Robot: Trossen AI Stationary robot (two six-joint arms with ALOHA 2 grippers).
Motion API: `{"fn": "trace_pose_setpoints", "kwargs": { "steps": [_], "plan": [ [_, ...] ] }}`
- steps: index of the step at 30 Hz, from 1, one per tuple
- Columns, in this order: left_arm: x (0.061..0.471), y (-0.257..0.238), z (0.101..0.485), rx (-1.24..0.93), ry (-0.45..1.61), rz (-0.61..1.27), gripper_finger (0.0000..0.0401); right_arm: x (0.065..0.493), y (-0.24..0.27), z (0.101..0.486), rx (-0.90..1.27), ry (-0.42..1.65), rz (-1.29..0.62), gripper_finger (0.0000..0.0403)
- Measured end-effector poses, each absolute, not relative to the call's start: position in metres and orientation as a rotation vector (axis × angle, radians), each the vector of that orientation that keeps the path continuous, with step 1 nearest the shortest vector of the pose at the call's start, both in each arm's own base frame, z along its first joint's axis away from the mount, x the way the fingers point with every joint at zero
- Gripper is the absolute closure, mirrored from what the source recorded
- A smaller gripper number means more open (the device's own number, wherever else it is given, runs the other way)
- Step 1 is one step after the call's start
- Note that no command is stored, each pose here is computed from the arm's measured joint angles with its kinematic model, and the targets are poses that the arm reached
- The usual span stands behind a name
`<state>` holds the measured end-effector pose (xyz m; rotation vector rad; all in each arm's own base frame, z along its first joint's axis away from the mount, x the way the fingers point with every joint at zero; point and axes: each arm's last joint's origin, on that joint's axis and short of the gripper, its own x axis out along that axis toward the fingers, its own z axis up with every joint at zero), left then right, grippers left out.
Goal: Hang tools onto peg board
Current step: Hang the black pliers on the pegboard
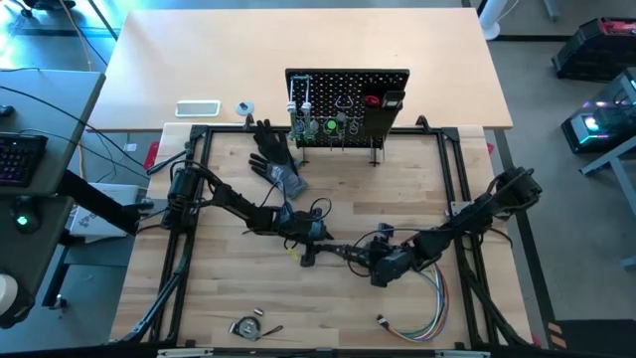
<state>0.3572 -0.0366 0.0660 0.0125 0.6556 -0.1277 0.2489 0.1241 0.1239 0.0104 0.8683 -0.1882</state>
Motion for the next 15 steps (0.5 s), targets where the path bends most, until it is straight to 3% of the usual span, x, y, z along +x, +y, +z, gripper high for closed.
{"fn": "trace_pose_setpoints", "kwargs": {
  "steps": [9,15],
  "plan": [
    [0.357,-0.036,0.066,0.017,0.656,-0.117,0.0255,0.219,0.138,0.134,0.073,0.86,-0.339,0.0253],
    [0.357,-0.036,0.066,0.02,0.655,-0.114,0.0255,0.195,0.147,0.135,0.339,0.718,-0.39,0.0253]
  ]
}}
